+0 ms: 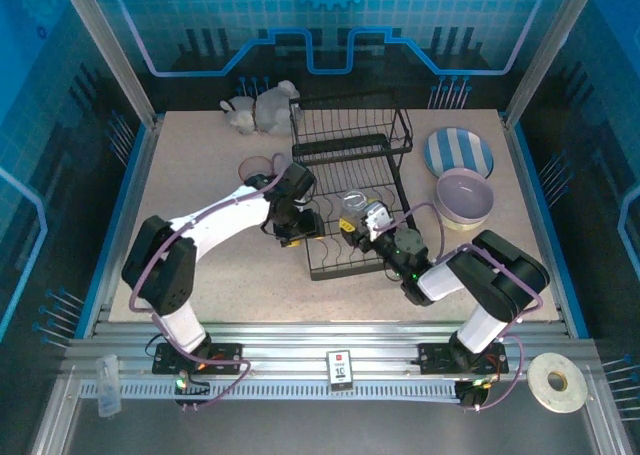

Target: Unload the mixed dishes from the dish rack

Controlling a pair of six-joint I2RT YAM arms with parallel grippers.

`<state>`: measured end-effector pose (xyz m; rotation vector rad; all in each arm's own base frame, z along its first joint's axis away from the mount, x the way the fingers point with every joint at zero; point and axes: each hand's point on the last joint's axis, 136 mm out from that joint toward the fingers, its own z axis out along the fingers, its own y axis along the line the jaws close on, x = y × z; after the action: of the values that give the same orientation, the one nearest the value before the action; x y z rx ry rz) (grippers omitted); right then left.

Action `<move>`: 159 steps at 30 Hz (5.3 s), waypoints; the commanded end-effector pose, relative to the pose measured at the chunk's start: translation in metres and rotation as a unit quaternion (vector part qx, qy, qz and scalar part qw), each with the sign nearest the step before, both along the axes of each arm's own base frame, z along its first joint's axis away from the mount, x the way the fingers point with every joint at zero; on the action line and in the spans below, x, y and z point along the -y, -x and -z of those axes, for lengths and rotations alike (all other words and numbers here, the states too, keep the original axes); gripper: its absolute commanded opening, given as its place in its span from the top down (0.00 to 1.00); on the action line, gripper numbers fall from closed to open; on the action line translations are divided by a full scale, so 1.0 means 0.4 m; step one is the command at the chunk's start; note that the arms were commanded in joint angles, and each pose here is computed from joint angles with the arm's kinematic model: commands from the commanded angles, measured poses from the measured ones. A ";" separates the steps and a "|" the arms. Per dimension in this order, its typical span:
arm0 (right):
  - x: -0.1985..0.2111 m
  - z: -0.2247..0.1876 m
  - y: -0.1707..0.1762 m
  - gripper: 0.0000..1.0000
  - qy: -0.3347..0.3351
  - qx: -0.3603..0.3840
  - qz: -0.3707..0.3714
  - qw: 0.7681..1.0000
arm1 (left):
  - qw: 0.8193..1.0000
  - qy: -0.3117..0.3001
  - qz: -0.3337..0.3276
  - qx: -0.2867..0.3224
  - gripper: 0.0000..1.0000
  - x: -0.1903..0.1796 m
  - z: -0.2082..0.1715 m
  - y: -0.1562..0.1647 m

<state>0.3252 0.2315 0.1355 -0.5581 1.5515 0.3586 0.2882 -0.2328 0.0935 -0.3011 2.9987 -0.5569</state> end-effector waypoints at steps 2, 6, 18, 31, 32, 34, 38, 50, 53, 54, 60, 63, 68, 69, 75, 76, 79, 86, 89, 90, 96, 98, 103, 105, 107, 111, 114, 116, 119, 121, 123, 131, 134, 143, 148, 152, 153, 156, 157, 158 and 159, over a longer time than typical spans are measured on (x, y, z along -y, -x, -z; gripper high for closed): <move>0.001 -0.080 0.031 0.67 -0.075 0.009 -0.010 0.997 | 1.000 0.023 -0.004 0.015 0.38 -0.021 -0.049 0.037; -0.007 -0.091 0.062 0.67 -0.092 -0.034 -0.039 0.994 | 0.998 0.046 0.006 0.038 0.32 -0.025 -0.101 0.078; 0.103 -0.288 0.128 0.68 -0.138 -0.122 0.017 0.983 | 0.958 0.121 -0.024 0.257 0.01 -0.097 -0.360 0.115; 0.206 -0.443 0.119 0.69 -0.367 -0.304 0.116 0.871 | 0.859 0.266 0.074 0.431 0.01 0.028 -0.573 0.094; 0.210 -0.453 0.119 0.69 -0.392 -0.318 0.113 0.856 | 0.846 0.250 0.111 0.458 0.01 0.048 -0.580 0.100; 0.218 -0.469 0.121 0.69 -0.429 -0.339 0.113 0.830 | 0.814 0.227 0.174 0.506 0.01 0.084 -0.593 0.114; 0.239 -0.472 0.129 0.69 -0.495 -0.386 0.112 0.770 | 0.743 0.188 0.261 0.588 0.01 0.139 -0.614 0.130; 0.224 -0.538 0.161 0.68 -0.606 -0.431 0.036 0.668 | 0.647 0.188 0.324 0.664 0.05 0.241 -0.686 0.121; 0.217 -0.544 0.164 0.68 -0.612 -0.436 0.023 0.660 | 0.638 0.188 0.330 0.670 0.10 0.269 -0.694 0.119; 0.214 -0.543 0.164 0.68 -0.613 -0.438 0.019 0.657 | 0.634 0.181 0.330 0.675 0.10 0.277 -0.697 0.117; 0.207 -0.551 0.165 0.68 -0.616 -0.440 0.006 0.654 | 0.636 0.181 0.302 0.687 0.15 0.290 -0.715 0.092; 0.194 -0.561 0.165 0.68 -0.615 -0.445 -0.012 0.651 | 0.653 0.160 0.286 0.683 0.25 0.289 -0.707 0.064; 0.187 -0.567 0.171 0.68 -0.613 -0.447 -0.017 0.651 | 0.669 0.141 0.264 0.680 0.40 0.291 -0.698 0.028; 0.184 -0.568 0.171 0.68 -0.612 -0.448 -0.020 0.651 | 0.670 0.143 0.264 0.679 0.42 0.295 -0.696 0.027; 0.171 -0.567 0.174 0.68 -0.608 -0.452 -0.028 0.652 | 0.683 0.142 0.264 0.666 0.60 0.321 -0.691 0.022; 0.169 -0.566 0.176 0.68 -0.606 -0.452 -0.030 0.653 | 0.685 0.140 0.265 0.665 0.63 0.325 -0.691 0.023; 0.165 -0.561 0.178 0.67 -0.606 -0.451 -0.032 0.655 | 0.690 0.142 0.260 0.660 0.79 0.332 -0.696 0.027; 0.185 -0.599 0.176 0.00 -0.595 -0.394 -0.046 0.699 | 0.753 0.123 0.203 0.614 1.00 0.283 -0.708 0.012; 0.210 -0.636 0.172 0.00 -0.577 -0.347 -0.040 0.738 | 0.795 0.070 0.144 0.585 1.00 0.205 -0.703 -0.012; 0.217 -0.649 0.174 0.00 -0.556 -0.332 -0.030 0.762 | 0.807 0.053 0.122 0.576 1.00 0.170 -0.706 -0.016; 0.261 -0.716 0.192 0.00 -0.461 -0.247 0.020 0.852 | 0.871 -0.012 -0.009 0.492 1.00 -0.084 -0.753 -0.002; 0.269 -0.727 0.197 0.00 -0.423 -0.224 0.035 0.877 | 0.895 -0.026 -0.051 0.442 1.00 -0.172 -0.753 0.006; 0.249 -0.733 0.202 0.00 -0.310 -0.186 0.051 0.931 | 0.936 -0.095 -0.112 0.320 1.00 -0.364 -0.734 0.056; 0.236 -0.725 0.202 0.00 -0.272 -0.177 0.055 0.944 | 0.947 -0.115 -0.110 0.278 1.00 -0.394 -0.728 0.059; 0.219 -0.719 0.202 0.00 -0.246 -0.168 0.051 0.953 | 0.955 -0.125 -0.101 0.250 1.00 -0.406 -0.724 0.047; 0.190 -0.709 0.199 0.00 -0.221 -0.165 0.036 0.961 | 0.974 -0.087 -0.076 0.197 1.00 -0.387 -0.699 -0.006; 0.187 -0.703 0.199 0.00 -0.209 -0.162 0.035 0.964 | 0.978 -0.084 -0.073 0.177 1.00 -0.380 -0.667 -0.046; 0.186 -0.704 0.203 0.00 -0.202 -0.158 0.033 0.966 | 0.979 -0.099 -0.071 0.163 1.00 -0.383 -0.641 -0.067; 0.184 -0.701 0.207 0.00 -0.186 -0.155 0.031 0.970 | 0.979 -0.099 -0.072 0.162 1.00 -0.375 -0.632 -0.099; 0.186 -0.697 0.210 0.00 -0.178 -0.154 0.030 0.971 | 0.978 -0.104 -0.074 0.165 1.00 -0.376 -0.631 -0.115; 0.184 -0.691 0.211 0.00 -0.179 -0.155 0.028 0.971 | 0.978 -0.116 -0.072 0.159 1.00 -0.381 -0.618 -0.127; 0.191 -0.679 0.217 0.00 -0.190 -0.148 0.029 0.970 | 0.976 -0.151 -0.071 0.138 1.00 -0.401 -0.564 -0.147; 0.173 -0.676 0.223 0.00 -0.185 -0.154 0.008 0.970 | 0.976 -0.154 -0.073 0.135 1.00 -0.399 -0.553 -0.158; 0.138 -0.667 0.232 0.00 -0.206 -0.171 -0.029 0.963 | 0.975 -0.165 -0.079 0.125 1.00 -0.416 -0.504 -0.182; 0.143 -0.666 0.234 0.00 -0.200 -0.168 -0.026 0.965 | 0.977 -0.166 -0.078 0.111 1.00 -0.416 -0.462 -0.192; 0.142 -0.659 0.235 0.00 -0.203 -0.173 -0.025 0.963 | 0.978 -0.164 -0.076 0.102 1.00 -0.412 -0.430 -0.201; 0.143 -0.658 0.236 0.00 -0.205 -0.173 -0.025 0.963 | 0.978 -0.166 -0.076 0.099 1.00 -0.412 -0.421 -0.202; 0.148 -0.661 0.238 0.00 -0.209 -0.171 -0.023 0.963 | 0.979 -0.167 -0.076 0.092 1.00 -0.414 -0.400 -0.208; 0.149 -0.660 0.239 0.00 -0.208 -0.171 -0.022 0.963 | 0.979 -0.166 -0.077 0.090 1.00 -0.414 -0.395 -0.209; 0.150 -0.660 0.240 0.00 -0.206 -0.172 -0.021 0.963 | 0.979 -0.164 -0.078 0.089 1.00 -0.414 -0.390 -0.212; 0.151 -0.660 0.241 0.00 -0.205 -0.171 -0.021 0.963 | 0.980 -0.163 -0.078 0.086 0.97 -0.413 -0.383 -0.212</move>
<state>0.2347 0.1705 0.3923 -0.2018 1.7599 0.8043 0.3653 -0.0704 0.2579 -0.4403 2.7931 -0.0680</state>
